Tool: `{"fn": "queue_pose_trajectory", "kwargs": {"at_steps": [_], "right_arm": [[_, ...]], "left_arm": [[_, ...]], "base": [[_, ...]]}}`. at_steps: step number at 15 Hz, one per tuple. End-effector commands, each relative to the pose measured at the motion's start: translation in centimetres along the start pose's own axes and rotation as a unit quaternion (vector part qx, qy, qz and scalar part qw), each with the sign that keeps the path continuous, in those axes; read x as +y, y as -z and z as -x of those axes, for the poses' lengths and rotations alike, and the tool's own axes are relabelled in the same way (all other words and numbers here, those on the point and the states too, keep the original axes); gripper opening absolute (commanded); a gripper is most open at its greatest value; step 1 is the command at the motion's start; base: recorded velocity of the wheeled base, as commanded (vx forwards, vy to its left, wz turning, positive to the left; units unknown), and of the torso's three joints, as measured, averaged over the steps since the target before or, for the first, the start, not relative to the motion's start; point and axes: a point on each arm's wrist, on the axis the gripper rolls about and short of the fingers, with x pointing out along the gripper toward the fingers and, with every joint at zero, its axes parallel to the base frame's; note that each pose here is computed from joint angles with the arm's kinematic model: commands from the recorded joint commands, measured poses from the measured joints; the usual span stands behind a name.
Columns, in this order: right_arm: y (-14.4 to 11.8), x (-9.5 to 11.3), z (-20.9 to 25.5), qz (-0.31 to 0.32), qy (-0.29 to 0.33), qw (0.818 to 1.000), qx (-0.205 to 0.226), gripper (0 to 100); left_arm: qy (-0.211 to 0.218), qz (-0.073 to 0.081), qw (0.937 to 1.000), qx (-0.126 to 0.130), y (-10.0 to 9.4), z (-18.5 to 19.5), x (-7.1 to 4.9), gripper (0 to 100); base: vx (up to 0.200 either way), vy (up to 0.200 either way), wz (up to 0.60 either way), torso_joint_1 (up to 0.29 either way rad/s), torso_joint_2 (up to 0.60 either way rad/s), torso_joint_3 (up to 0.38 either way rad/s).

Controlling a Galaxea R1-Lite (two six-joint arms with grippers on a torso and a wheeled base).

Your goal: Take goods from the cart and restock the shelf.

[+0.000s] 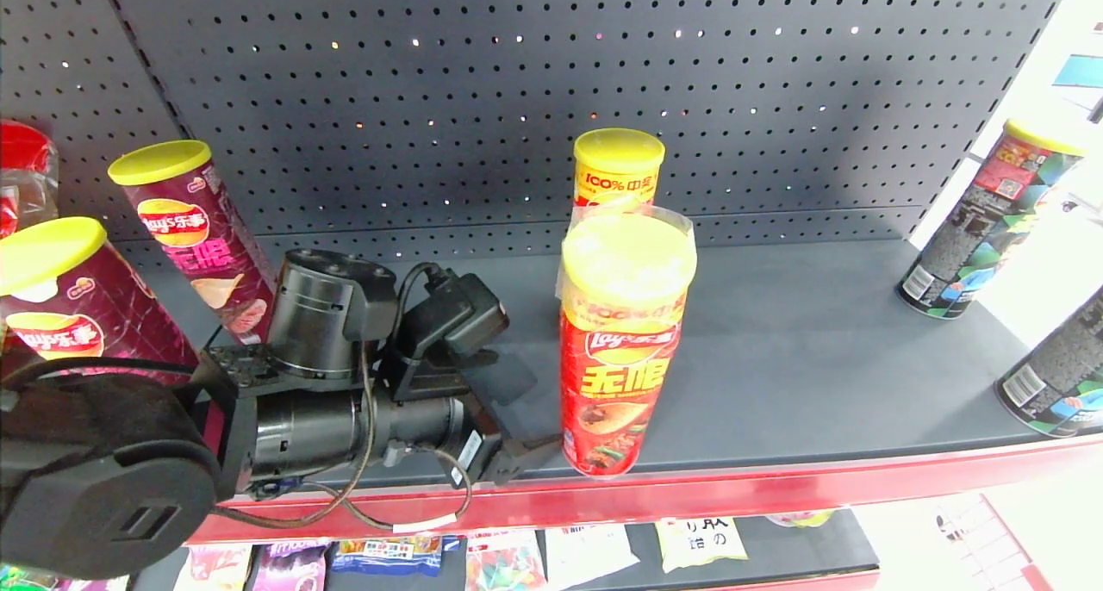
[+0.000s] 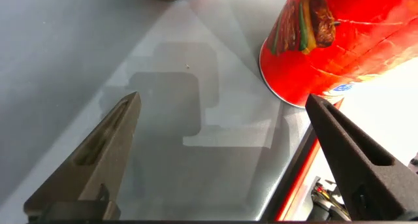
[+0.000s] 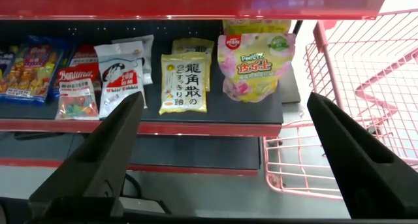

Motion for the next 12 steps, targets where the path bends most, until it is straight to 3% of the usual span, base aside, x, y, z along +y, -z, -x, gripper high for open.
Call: {"fn": "queue_pose_trajectory", "kwargs": {"at_steps": [1,12], "right_arm": [[-0.01,0.00,-0.03,0.000,0.000,1.000,0.002,100],[-0.01,0.00,-0.03,0.001,0.000,1.000,0.002,100]], "left_arm": [[0.001,-0.001,1.0000,-0.002,-0.09,0.00,-0.02,100],[0.001,-0.002,1.0000,-0.004,-0.23,-0.01,-0.03,100]], "base": [[0.000,0.000,0.00,0.000,0.00,0.000],[0.000,0.000,0.00,0.000,0.00,0.000]]}}
